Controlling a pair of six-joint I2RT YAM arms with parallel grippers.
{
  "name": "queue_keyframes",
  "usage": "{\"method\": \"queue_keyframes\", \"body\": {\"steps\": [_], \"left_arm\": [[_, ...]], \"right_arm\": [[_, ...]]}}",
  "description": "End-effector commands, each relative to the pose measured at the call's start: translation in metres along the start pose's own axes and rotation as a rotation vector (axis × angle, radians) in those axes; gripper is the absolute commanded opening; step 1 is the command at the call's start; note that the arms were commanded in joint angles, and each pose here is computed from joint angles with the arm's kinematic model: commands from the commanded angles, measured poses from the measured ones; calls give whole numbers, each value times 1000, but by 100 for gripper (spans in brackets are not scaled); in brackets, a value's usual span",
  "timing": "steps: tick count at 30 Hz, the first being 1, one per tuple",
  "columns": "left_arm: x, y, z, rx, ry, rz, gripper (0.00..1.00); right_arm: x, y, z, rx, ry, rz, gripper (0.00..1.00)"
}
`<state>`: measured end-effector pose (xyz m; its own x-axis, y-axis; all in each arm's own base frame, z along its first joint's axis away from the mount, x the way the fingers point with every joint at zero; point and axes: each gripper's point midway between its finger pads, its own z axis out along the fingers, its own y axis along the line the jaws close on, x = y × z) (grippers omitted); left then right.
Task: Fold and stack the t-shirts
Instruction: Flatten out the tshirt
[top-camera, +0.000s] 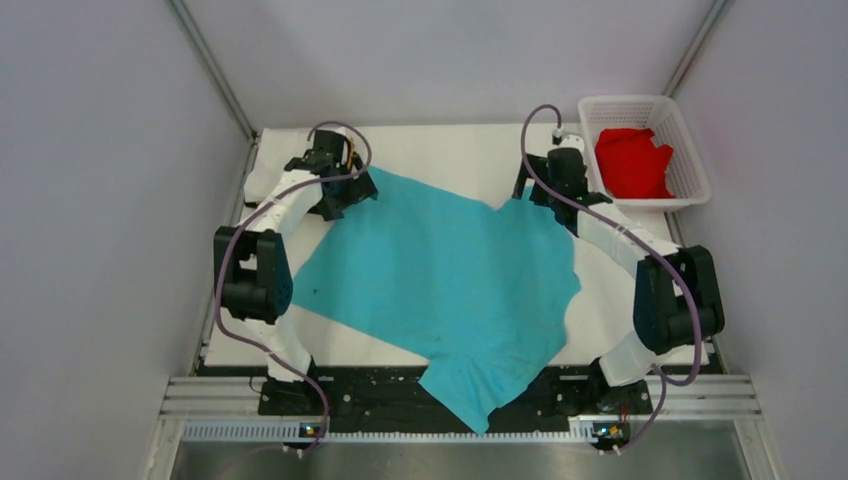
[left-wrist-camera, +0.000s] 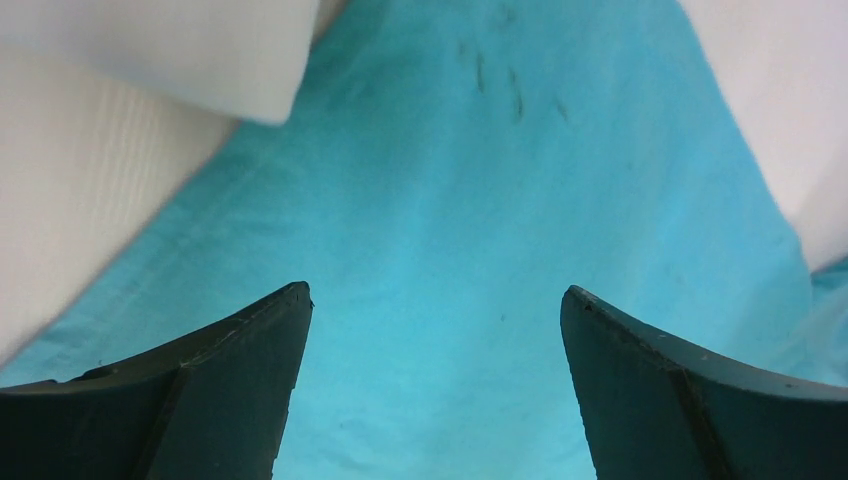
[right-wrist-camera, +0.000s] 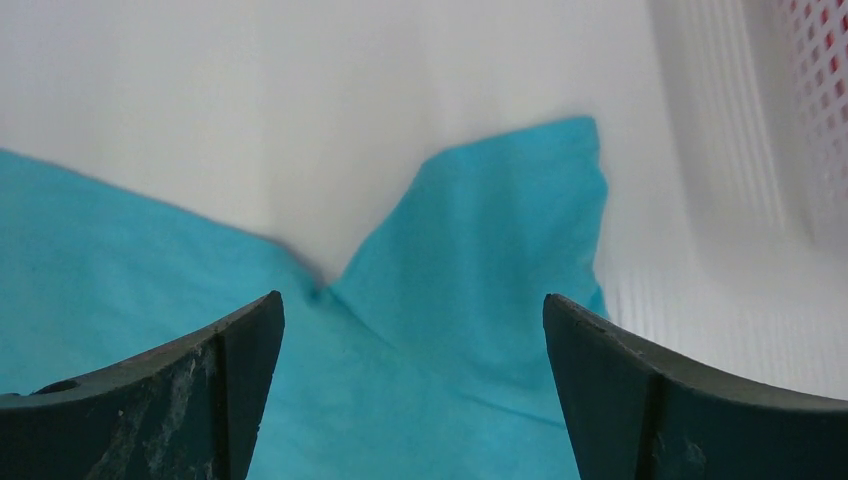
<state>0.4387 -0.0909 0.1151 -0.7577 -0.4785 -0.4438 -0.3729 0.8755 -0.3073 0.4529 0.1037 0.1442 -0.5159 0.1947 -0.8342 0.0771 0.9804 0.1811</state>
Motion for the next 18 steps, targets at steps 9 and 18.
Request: {"method": "queue_keyframes", "body": {"steps": [9,18], "left_arm": [[54,-2,6,124,92,78,99],[57,-15,51,91,159,42,99]], "right_arm": [[104,-20,-24,33,275,97,99],[114,-44,28,162,336,91,99]]}}
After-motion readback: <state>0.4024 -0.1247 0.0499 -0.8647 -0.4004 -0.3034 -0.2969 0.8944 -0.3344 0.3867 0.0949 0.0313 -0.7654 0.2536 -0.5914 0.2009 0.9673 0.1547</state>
